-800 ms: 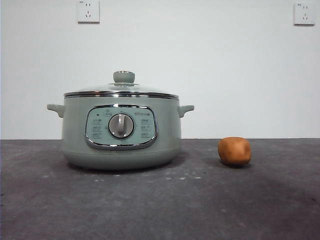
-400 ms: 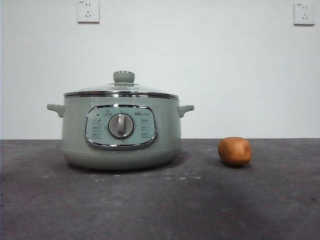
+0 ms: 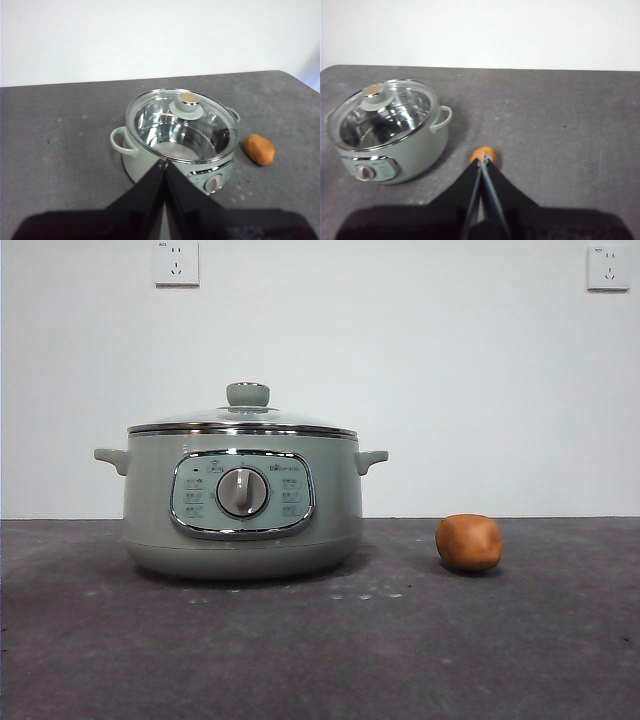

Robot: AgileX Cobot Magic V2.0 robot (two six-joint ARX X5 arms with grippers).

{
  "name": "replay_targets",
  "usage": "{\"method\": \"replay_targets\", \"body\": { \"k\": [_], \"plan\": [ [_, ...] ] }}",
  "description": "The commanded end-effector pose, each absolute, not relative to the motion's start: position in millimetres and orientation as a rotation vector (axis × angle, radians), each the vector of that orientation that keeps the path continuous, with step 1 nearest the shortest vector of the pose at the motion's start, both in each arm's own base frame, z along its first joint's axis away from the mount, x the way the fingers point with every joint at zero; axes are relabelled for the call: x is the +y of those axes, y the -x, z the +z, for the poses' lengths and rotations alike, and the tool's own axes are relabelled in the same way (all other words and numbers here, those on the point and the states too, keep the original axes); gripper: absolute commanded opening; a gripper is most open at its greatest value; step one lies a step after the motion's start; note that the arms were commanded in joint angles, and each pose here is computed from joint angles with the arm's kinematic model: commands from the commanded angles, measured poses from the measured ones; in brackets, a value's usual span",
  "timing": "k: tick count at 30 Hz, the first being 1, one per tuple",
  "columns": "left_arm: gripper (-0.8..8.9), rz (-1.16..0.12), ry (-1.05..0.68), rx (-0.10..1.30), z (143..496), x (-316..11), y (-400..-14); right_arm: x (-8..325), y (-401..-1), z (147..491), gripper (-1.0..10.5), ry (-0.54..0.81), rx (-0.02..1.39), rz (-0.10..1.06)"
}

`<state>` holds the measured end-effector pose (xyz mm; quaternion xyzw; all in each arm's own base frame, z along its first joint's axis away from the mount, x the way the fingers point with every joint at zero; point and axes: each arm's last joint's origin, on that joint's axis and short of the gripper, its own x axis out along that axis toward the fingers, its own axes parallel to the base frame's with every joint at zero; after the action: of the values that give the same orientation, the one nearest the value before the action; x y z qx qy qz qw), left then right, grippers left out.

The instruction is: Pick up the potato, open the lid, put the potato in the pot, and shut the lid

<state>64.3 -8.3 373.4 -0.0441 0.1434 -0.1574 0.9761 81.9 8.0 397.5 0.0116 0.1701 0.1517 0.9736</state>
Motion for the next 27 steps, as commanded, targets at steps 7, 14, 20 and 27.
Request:
{"method": "replay_targets", "body": {
  "k": [7,14,20,27],
  "plan": [
    [0.02,-0.389,0.056,0.338,381,-11,-62,10,-81,399,0.0,0.004,0.396,0.347],
    [6.69,-0.41,0.069,0.352,381,-12,-66,10,-80,398,5.3,0.001,0.405,0.348],
    [6.68,-0.41,0.069,0.353,381,-12,-66,10,-85,395,6.7,-0.035,0.453,0.342],
    [6.68,-0.41,0.067,0.347,383,-12,-66,11,-94,392,6.7,-0.046,0.499,0.354]
  ]
}}
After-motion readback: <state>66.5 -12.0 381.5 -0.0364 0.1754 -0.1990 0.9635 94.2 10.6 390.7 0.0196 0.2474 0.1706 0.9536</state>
